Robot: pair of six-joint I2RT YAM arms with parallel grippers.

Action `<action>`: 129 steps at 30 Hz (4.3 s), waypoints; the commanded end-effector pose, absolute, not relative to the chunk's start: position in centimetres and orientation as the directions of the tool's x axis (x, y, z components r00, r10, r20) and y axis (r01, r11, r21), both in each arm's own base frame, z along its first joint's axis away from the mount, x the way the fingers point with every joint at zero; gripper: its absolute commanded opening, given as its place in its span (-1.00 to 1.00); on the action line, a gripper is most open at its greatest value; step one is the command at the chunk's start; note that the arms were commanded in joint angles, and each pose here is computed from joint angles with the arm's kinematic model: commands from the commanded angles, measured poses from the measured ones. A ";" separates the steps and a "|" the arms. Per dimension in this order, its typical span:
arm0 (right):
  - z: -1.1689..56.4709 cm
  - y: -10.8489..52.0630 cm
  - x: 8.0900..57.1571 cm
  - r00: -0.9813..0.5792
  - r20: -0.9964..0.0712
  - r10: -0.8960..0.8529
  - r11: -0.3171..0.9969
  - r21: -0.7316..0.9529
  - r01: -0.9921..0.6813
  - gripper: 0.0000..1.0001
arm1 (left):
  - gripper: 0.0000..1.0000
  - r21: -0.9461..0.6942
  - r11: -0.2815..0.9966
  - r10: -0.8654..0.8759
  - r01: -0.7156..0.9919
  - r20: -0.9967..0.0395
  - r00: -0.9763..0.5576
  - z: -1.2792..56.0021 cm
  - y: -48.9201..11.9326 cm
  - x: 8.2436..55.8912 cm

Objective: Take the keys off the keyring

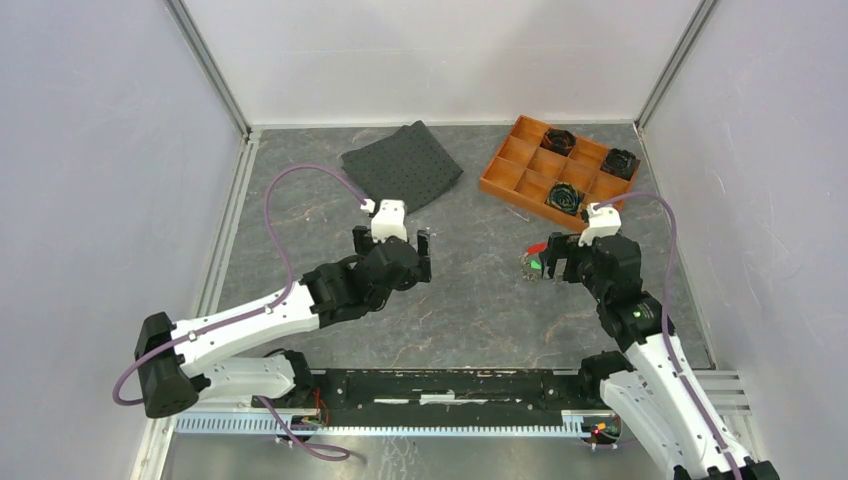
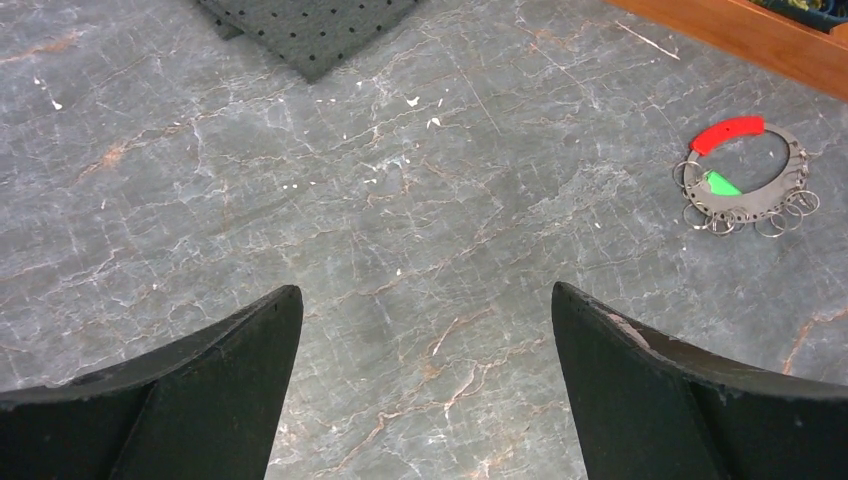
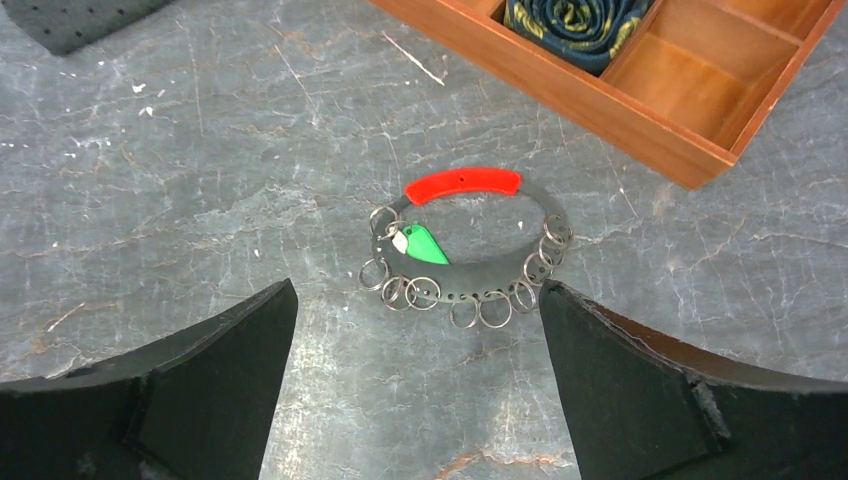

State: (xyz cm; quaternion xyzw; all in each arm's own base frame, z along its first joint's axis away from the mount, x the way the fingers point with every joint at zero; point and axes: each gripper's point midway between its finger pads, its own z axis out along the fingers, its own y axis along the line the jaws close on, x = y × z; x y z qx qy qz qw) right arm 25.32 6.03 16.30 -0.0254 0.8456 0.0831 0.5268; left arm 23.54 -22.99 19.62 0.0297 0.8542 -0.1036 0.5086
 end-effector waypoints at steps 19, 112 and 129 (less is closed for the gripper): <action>10.5 1.5 27.3 -0.502 -0.854 0.132 0.980 0.036 0.196 0.93 | 0.99 -0.299 0.919 -0.118 0.256 -0.830 -0.544 20.2 -20.9 25.1; 22.4 30.3 19.6 0.129 -0.967 -0.222 0.427 -0.215 -0.878 -0.99 | 0.43 -0.382 0.659 -0.290 0.648 -0.924 -0.251 18.6 -23.5 22.9; 34.5 31.1 10.5 0.303 -0.952 0.030 0.069 -0.301 -0.951 -0.99 | 0.39 -0.392 0.339 -0.390 0.855 -0.886 -0.251 26.7 -26.3 17.6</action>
